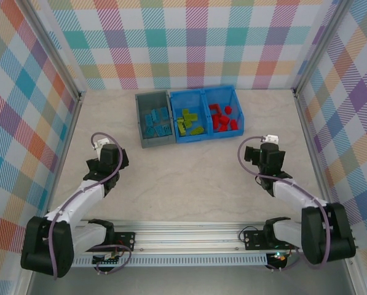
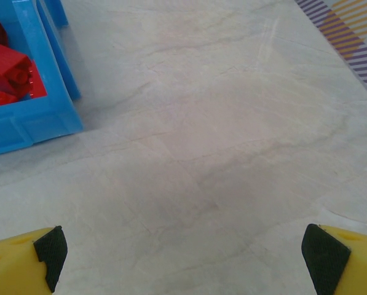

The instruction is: Sort the legos into containers by color

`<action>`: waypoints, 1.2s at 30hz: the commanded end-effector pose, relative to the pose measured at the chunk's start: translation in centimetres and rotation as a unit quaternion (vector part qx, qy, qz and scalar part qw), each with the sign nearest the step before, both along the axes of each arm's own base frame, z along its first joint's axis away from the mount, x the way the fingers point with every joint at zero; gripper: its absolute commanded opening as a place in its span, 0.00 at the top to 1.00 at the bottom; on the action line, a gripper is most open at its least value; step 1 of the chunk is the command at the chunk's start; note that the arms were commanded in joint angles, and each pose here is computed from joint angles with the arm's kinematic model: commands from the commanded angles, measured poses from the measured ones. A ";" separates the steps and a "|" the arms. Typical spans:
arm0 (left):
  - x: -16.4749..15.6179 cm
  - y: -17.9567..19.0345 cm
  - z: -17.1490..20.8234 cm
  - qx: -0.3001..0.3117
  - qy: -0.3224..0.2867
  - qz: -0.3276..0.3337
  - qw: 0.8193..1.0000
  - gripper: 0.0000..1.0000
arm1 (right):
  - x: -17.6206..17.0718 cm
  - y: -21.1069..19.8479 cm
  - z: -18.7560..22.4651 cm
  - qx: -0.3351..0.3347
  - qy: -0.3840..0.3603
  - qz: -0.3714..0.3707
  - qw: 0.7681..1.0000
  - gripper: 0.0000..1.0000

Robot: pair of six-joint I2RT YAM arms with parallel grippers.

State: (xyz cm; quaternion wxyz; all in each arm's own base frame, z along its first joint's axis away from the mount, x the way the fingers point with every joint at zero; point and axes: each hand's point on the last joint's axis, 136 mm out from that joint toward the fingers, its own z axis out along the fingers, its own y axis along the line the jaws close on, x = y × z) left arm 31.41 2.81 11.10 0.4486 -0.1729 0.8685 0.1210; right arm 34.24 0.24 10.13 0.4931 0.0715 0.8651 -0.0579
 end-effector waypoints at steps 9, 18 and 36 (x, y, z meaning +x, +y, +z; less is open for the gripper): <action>7.3 -0.5 -2.2 -0.011 -0.026 -0.065 0.997 0.00 | 5.6 0.8 0.4 0.001 -0.044 0.061 0.997 0.00; 8.3 0.2 -1.8 -0.042 -0.088 -0.071 0.993 0.00 | 4.4 1.6 0.1 0.018 -0.099 0.099 0.990 0.00; 8.1 -2.6 -3.1 -0.015 -0.108 -0.134 0.985 0.00 | 5.3 0.2 -1.0 0.030 -0.082 0.066 0.994 0.00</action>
